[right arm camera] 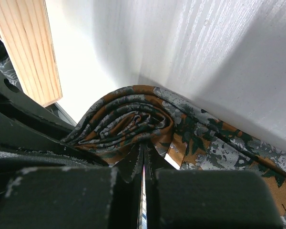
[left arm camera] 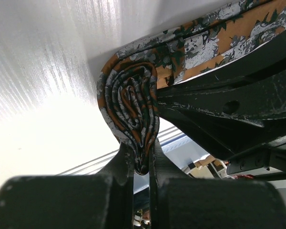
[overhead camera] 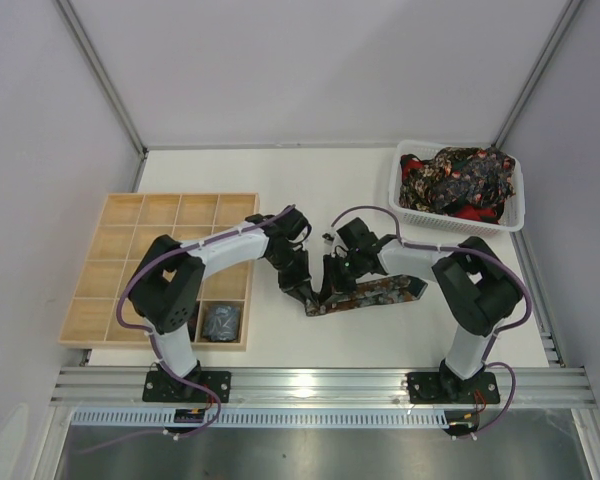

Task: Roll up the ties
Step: Roll the tie

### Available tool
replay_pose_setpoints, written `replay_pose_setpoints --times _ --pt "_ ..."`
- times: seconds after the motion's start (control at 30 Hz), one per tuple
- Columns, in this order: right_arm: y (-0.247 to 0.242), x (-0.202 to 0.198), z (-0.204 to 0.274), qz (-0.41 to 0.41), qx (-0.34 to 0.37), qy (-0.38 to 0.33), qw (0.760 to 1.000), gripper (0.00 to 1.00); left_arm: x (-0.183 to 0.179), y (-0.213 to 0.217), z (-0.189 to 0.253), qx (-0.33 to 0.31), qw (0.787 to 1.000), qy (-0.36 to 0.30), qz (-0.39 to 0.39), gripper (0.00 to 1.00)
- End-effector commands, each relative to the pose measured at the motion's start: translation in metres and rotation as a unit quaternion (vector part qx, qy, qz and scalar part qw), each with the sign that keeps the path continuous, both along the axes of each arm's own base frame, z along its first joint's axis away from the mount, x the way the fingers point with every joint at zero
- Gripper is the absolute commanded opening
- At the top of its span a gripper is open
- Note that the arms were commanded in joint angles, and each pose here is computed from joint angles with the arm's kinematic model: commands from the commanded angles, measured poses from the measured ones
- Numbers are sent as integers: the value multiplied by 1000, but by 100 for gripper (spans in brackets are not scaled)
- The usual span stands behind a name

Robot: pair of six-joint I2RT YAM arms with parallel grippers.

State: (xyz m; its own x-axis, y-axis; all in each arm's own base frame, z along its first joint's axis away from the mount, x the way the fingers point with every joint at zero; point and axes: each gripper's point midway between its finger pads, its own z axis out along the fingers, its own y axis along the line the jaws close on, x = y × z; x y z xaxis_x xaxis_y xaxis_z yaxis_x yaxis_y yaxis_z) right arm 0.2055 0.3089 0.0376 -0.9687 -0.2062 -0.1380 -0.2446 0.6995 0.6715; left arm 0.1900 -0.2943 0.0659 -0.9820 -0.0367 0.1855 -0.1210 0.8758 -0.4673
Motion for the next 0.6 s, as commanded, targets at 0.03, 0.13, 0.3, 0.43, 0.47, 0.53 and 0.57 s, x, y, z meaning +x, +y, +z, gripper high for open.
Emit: replay_pose_setpoints --times 0.03,0.13,0.3,0.43,0.47,0.53,0.57 --pt "17 6 0 3 31 3 1000 0 33 -53 58 -128 991 -43 15 0" --pt "22 7 0 3 42 15 999 0 39 -58 63 -132 990 -52 24 0" --pt "29 8 2 4 57 26 998 0 46 -77 74 -152 987 -53 18 1" --pt "30 10 4 2 60 30 998 0 48 -89 76 -161 986 -48 22 0" --pt "31 10 5 2 62 29 998 0 47 -90 73 -162 986 -45 23 1" --pt "32 12 7 3 65 27 998 0 50 -93 74 -169 984 -42 32 0" --pt "32 12 6 3 66 27 997 0 50 -96 72 -173 984 -39 35 0"
